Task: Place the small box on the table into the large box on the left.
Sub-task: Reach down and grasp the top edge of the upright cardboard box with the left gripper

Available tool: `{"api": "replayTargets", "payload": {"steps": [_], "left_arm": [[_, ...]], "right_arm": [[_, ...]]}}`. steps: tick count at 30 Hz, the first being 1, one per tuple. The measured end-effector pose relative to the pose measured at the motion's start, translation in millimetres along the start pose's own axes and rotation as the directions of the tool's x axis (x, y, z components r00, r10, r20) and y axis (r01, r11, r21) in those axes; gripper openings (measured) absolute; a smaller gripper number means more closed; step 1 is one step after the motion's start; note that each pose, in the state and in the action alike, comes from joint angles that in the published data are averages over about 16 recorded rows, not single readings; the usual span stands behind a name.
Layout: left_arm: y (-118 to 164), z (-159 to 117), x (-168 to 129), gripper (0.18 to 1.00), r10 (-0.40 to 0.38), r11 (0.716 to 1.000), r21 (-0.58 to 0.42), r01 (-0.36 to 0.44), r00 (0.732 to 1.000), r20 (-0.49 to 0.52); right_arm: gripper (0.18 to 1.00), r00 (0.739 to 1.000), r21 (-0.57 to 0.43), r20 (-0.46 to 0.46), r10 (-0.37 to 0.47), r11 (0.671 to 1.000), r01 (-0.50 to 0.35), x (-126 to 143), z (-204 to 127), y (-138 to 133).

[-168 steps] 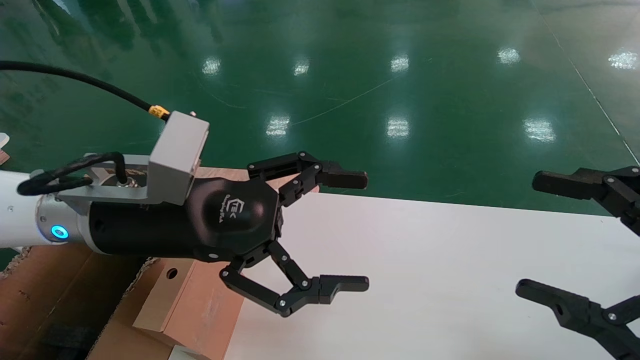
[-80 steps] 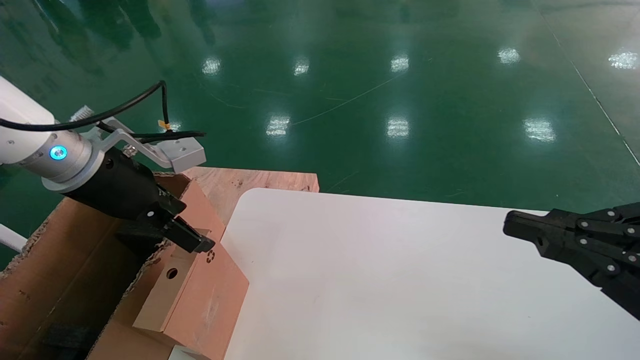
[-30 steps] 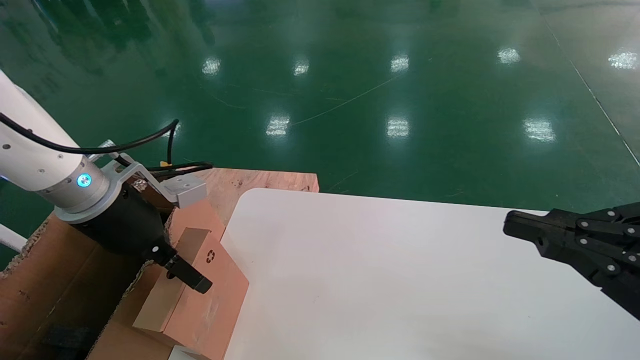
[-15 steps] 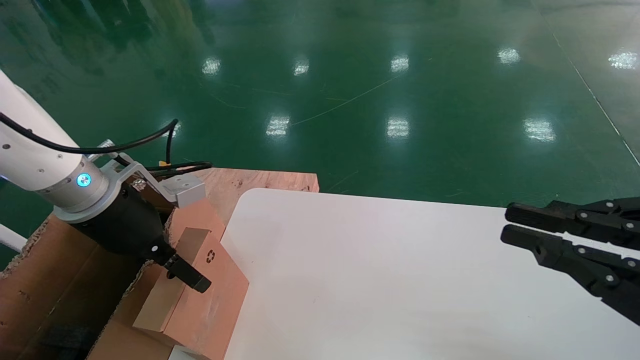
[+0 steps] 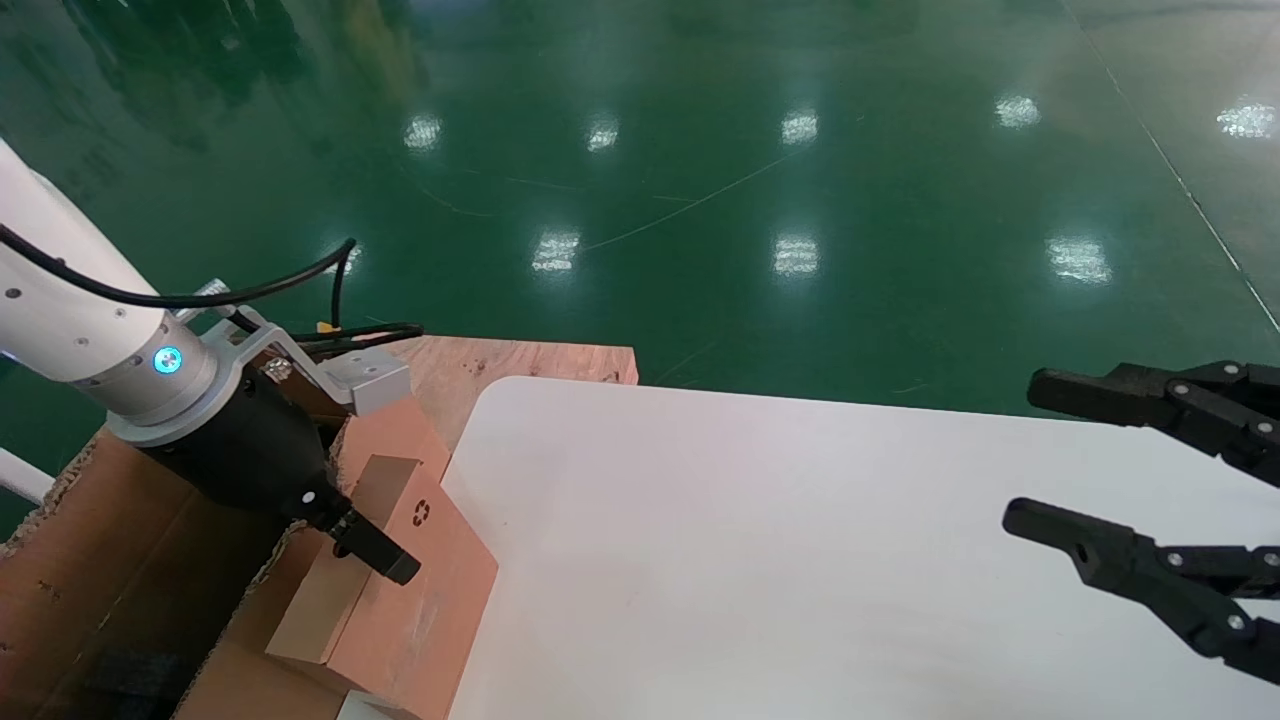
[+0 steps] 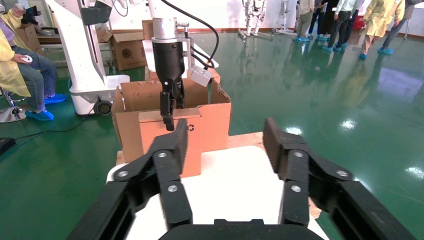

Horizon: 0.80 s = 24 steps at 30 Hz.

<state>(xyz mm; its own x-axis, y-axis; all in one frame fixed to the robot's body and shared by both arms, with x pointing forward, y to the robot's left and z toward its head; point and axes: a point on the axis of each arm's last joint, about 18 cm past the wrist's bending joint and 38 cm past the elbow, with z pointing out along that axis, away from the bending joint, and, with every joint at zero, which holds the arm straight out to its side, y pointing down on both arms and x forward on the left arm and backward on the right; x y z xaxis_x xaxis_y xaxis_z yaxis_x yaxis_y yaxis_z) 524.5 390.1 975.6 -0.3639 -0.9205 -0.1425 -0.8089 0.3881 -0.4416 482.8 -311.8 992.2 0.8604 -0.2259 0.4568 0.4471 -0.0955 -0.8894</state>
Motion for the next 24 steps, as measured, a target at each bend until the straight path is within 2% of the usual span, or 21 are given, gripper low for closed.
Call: {"api": "replayTargets", "payload": {"steps": [9,15,24], "left_arm": [[0,0,0,0.852,-0.001,1.000,0.000,0.001,1.000,0.001],[-1,0,-1,0.724,0.000,1.000,0.003,0.000,1.000,0.002],[-11,-9,-2,0.508,0.022,0.999,0.042,-0.023,0.999,0.025]], "right_arm": [[0.717,1.000,0.000,0.000,0.000,1.000,0.000,0,0,0],[0.844,1.000,0.000,0.000,0.000,1.000,0.000,0,0,0],[0.950,1.000,0.000,0.000,0.000,1.000,0.000,0,0,0]]}}
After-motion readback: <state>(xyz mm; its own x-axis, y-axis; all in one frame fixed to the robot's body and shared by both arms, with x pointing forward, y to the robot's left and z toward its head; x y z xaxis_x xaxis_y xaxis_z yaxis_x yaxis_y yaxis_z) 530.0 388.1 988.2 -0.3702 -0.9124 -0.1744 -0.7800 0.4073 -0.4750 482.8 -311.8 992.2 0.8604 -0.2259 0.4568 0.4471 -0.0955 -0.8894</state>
